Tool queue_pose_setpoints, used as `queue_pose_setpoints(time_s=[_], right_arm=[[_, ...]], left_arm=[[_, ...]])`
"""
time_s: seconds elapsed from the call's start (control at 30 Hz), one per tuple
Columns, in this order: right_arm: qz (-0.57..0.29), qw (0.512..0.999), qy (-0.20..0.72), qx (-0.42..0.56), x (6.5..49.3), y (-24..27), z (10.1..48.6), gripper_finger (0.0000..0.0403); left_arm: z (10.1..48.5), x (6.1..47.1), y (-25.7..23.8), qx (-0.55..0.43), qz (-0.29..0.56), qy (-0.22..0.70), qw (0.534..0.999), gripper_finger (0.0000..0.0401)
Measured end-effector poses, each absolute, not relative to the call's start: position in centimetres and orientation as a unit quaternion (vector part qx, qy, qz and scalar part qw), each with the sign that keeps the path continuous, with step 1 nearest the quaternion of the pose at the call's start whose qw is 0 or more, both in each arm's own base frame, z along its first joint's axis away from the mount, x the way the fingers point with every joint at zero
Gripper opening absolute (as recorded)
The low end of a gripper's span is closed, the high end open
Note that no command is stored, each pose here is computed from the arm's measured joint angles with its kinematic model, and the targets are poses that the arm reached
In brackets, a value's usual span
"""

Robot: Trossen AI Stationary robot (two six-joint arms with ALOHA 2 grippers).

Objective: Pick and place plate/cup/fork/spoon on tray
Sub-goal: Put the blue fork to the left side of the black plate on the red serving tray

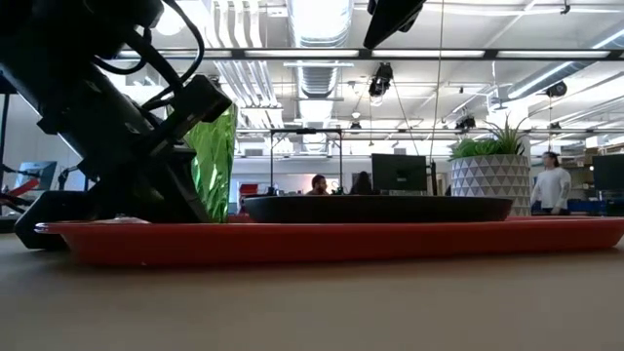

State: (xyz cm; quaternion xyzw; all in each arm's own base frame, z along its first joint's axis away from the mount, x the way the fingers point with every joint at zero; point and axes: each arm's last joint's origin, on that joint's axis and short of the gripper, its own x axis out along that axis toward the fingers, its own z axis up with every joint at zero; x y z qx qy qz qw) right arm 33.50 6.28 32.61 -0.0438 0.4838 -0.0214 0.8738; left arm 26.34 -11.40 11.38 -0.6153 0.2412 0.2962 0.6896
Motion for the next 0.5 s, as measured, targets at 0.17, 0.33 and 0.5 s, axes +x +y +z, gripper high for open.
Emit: queue_pose_setpoints(time_s=[0.17,0.33,0.5], right_arm=[[-0.021,0.874,0.484,-0.045,33.5,6.3,32.6,0.0009],[-0.021,0.874,0.484,-0.045,33.5,6.3,32.6,0.0009],[-0.022,0.874,0.484,-0.043,33.5,6.3,32.6,0.0009]], left_arm=[[11.7,26.4,-11.4,-0.602,0.285,0.244,0.705,0.0000],[13.2,26.6,-11.2,-0.580,0.270,0.219,0.737,0.0000],[14.4,26.4,-10.8,-0.571,0.256,0.208,0.752,0.0000]])
